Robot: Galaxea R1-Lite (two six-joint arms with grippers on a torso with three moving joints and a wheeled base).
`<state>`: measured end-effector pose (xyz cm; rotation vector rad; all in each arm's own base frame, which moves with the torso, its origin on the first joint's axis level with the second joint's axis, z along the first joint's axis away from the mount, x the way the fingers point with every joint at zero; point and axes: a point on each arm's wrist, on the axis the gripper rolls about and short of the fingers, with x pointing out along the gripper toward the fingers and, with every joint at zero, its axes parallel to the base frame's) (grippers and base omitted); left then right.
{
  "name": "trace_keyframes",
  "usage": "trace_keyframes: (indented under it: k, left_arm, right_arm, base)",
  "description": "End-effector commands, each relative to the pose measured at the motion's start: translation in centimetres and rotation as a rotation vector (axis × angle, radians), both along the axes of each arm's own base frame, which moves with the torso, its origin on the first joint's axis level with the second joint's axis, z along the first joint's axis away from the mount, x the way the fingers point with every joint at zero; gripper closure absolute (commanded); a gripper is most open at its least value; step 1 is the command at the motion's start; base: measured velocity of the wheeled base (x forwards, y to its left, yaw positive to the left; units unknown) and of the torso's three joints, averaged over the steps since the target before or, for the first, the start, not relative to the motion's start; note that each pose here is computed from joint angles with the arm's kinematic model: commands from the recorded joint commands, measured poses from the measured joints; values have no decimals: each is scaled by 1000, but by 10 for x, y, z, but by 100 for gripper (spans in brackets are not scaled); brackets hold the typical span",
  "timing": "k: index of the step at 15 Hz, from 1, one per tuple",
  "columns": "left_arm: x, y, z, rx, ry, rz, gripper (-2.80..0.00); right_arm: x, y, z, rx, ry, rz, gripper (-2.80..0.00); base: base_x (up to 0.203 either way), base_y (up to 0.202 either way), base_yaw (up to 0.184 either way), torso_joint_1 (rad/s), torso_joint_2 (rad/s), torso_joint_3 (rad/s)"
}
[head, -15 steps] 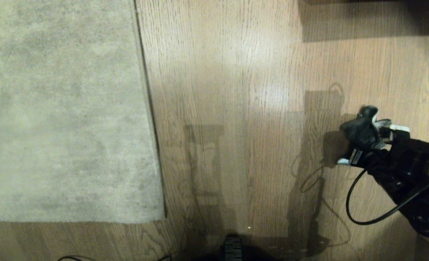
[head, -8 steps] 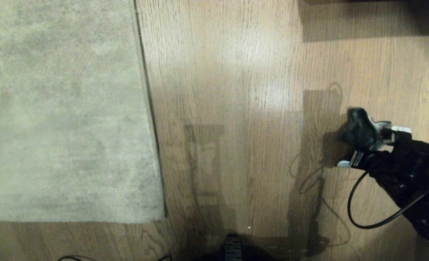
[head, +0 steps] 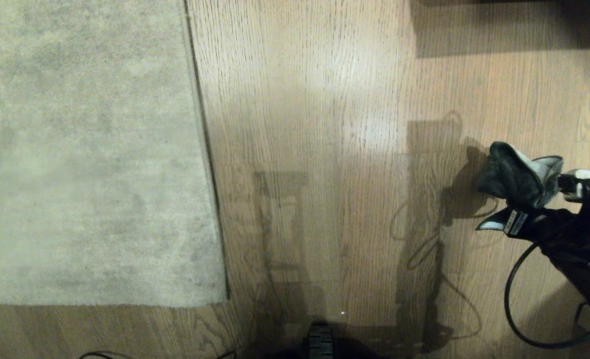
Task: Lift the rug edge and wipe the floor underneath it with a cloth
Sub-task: Pick up the rag, then lift up the carpet
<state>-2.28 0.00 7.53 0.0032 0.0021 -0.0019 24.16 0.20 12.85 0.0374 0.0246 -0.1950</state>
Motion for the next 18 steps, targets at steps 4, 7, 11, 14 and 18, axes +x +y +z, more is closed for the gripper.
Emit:
trace_keyframes:
  k: [4, 7, 11, 14, 18]
  left_arm:
    - [0, 0, 0, 0, -1, 0, 0]
    - [0, 0, 0, 0, 0, 0, 0]
    - [0, 0, 0, 0, -1, 0, 0]
    - [0, 0, 0, 0, 1, 0, 0]
    - [0, 0, 0, 0, -1, 0, 0]
  right_arm:
    - [-63, -1, 30, -14, -114, 12, 0]
    - [-92, -2, 32, -16, -128, 6, 0]
    - [-133, -4, 34, -31, -149, 2, 0]
    - [-165, -5, 27, -61, -91, 7, 0]
    - [-197, -5, 9, -76, -32, 15, 0]
  base:
    - [0, 0, 0, 0, 0, 0]
    - [0, 0, 0, 0, 0, 0]
    - [0, 0, 0, 0, 0, 0]
    - [0, 0, 0, 0, 0, 0]
    - [0, 0, 0, 0, 0, 0]
